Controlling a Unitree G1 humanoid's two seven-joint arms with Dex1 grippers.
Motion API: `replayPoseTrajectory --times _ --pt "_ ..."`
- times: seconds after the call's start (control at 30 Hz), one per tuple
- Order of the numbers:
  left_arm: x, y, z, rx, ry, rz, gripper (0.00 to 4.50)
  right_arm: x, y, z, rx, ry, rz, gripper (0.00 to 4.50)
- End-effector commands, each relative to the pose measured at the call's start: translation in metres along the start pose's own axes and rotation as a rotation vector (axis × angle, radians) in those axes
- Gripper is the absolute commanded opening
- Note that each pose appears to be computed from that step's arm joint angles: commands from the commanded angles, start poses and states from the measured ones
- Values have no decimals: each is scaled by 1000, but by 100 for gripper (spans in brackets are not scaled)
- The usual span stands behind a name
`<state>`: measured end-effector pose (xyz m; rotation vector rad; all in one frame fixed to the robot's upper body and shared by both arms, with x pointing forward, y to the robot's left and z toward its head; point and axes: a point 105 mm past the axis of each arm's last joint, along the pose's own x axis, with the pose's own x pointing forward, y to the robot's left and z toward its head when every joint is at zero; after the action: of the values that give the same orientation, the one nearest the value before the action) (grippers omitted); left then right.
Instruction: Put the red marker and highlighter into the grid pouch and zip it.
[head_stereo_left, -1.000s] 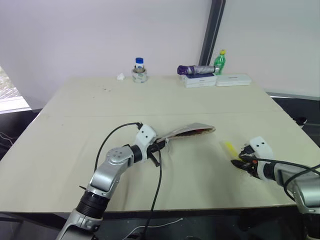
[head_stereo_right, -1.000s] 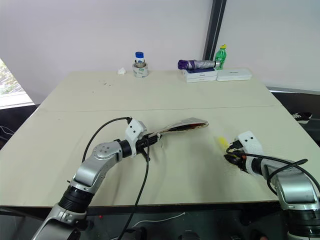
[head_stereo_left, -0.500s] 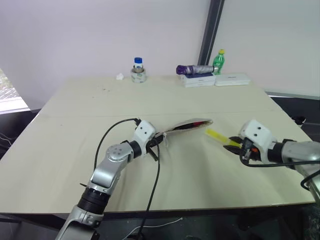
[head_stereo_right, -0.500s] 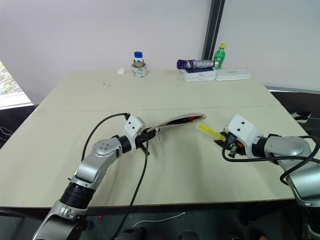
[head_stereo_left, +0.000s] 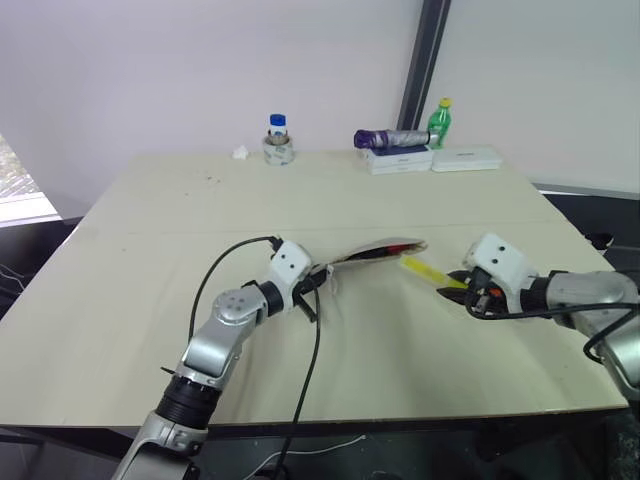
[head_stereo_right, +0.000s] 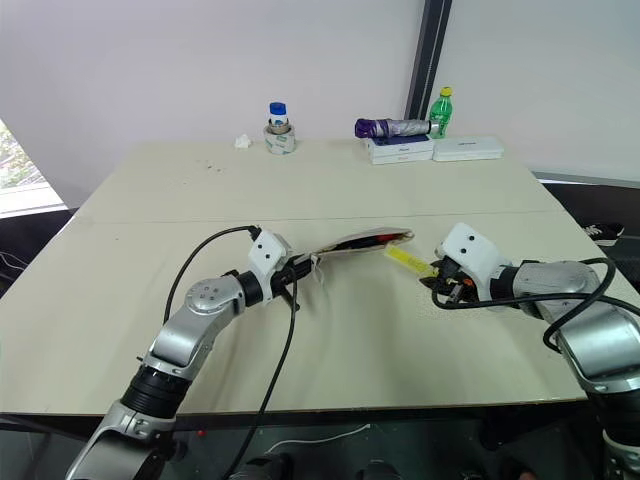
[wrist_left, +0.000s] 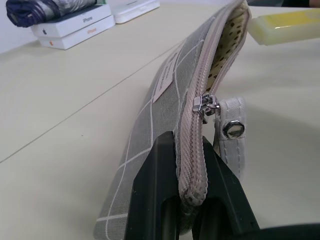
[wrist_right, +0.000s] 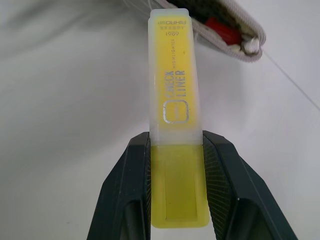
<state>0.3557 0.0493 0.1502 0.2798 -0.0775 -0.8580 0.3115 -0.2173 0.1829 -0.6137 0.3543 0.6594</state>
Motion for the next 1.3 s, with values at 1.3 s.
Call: replayPoseTrajectory --times 1.3 --pt "1 -29 12 263 -66 -139 0 13 18 0 45 29 95 85"
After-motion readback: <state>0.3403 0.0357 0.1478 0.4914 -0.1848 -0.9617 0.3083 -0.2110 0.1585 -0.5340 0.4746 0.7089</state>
